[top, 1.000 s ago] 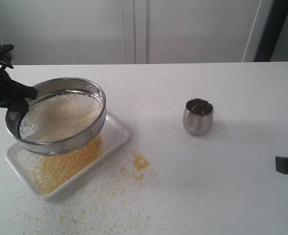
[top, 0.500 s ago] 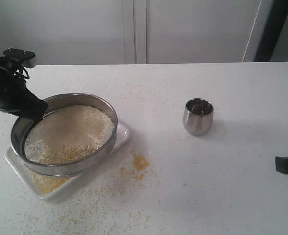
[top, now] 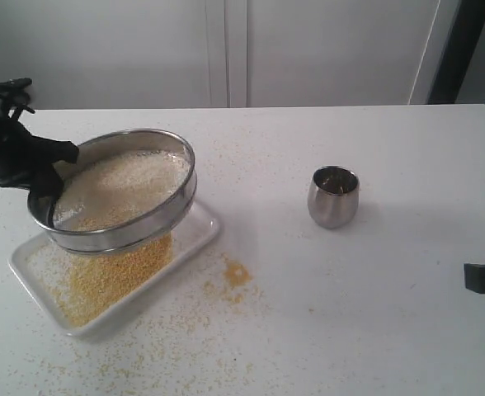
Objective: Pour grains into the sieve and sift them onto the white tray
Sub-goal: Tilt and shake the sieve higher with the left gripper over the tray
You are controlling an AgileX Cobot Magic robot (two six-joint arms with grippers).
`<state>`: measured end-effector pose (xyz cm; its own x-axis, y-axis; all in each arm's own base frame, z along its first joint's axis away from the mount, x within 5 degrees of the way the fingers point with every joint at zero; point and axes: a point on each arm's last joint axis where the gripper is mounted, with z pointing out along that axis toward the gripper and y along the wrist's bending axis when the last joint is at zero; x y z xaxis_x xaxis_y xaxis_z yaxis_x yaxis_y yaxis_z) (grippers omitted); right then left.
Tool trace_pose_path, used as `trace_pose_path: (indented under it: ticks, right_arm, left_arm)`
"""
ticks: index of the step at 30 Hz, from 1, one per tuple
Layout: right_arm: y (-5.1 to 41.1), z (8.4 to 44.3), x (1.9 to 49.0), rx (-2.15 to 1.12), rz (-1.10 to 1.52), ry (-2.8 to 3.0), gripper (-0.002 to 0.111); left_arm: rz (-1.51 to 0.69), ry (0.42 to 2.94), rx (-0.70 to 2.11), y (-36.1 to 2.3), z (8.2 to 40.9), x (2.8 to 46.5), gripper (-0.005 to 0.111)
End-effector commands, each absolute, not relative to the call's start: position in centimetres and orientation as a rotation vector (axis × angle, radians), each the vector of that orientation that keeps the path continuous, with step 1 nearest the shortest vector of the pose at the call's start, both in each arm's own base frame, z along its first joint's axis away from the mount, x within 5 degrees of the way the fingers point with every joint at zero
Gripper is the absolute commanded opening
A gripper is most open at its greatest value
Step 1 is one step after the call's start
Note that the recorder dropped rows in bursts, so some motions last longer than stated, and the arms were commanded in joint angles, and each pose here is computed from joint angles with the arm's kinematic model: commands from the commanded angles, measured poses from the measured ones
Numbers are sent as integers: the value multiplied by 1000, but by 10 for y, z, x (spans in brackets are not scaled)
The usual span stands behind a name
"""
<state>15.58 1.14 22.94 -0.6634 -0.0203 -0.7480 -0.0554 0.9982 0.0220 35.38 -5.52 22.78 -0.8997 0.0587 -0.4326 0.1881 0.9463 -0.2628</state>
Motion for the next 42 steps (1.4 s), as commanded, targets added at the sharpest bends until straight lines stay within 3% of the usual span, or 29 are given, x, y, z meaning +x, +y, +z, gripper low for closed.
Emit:
trace_pose_path:
  ticks: [1, 3, 6, 7, 9, 12, 13, 15, 17, 18, 19, 21, 22, 23, 24, 25, 27, 28, 30, 33, 34, 36, 37, 38, 39, 40, 42]
  right_arm:
    - [11, 229, 156, -46, 54, 2294, 0]
    - [11, 229, 156, -46, 54, 2294, 0]
    - [11, 229, 156, -46, 54, 2294, 0]
    - [11, 229, 156, -46, 54, 2294, 0]
    - [11, 229, 156, -46, 54, 2294, 0]
    - [11, 229, 156, -46, 54, 2294, 0]
    - [11, 229, 156, -46, 54, 2294, 0]
    - [11, 229, 156, -44, 55, 2294, 0]
    - [11, 229, 156, -44, 55, 2294, 0]
    - [11, 229, 156, -44, 55, 2294, 0]
    - [11, 229, 156, -44, 55, 2294, 0]
    - [11, 229, 156, -44, 55, 2294, 0]
    - [11, 229, 156, -44, 55, 2294, 0]
    - [11, 229, 156, -44, 55, 2294, 0]
    - [11, 229, 156, -44, 55, 2294, 0]
    - [11, 229, 156, -46, 53, 2294, 0]
    - [11, 229, 156, -46, 53, 2294, 0]
    - [11, 229, 156, -46, 53, 2294, 0]
    - [11, 229, 156, -46, 53, 2294, 0]
    - [11, 229, 156, -46, 53, 2294, 0]
    - [11, 229, 156, -46, 53, 2294, 0]
    - [11, 229, 156, -46, 53, 2294, 0]
    - [11, 229, 156, -46, 53, 2294, 0]
    - [11, 229, 156, -46, 53, 2294, 0]
    - [11, 229, 156, -46, 53, 2294, 0]
    - [11, 229, 156, -45, 55, 2294, 0]
    - [11, 229, 156, -46, 53, 2294, 0]
  left_arm:
    - [-384, 2546, 829, -77, 234, 342, 0]
    - [-396, 2575, 752, -76, 234, 343, 0]
    - [-501, 2651, -9, -55, 236, 354, 0]
    - [-523, 2654, -105, -53, 237, 355, 0]
    - [-475, 2636, 138, -59, 237, 353, 0]
    - [-372, 2533, 869, -78, 233, 342, 0]
    - [-377, 2542, 898, -80, 232, 341, 0]
    - [-406, 2612, 556, -73, 233, 347, 0]
    - [-510, 2645, 30, -65, 235, 354, 0]
    - [-490, 2630, 100, -65, 235, 355, 0]
    - [-408, 2562, 531, -77, 235, 351, 0]
    - [-362, 2467, 1033, -88, 232, 340, 0]
    - [-360, 2507, 884, -84, 232, 344, 0]
    - [-420, 2607, 329, -68, 235, 353, 0]
    - [-469, 2632, 63, -60, 235, 356, 0]
    - [-454, 2625, 93, -58, 235, 356, 0]
    - [-351, 2558, 696, -68, 234, 348, 0]
    - [-363, 2577, 702, -67, 234, 346, 0]
    - [-458, 2644, 157, -53, 236, 354, 0]
    - [-440, 2629, 88, -44, 236, 357, 0]
    - [-434, 2625, 144, -48, 235, 357, 0]
    - [-343, 2539, 767, -67, 233, 348, 0]
    - [-313, 2547, 821, -68, 232, 347, 0]
    - [-313, 2593, 569, -59, 232, 352, 0]
    - [-395, 2637, -11, -38, 234, 359, 0]
    - [-420, 2637, -137, -35, 234, 359, 0]
    - [-321, 2600, 397, -51, 234, 356, 0]
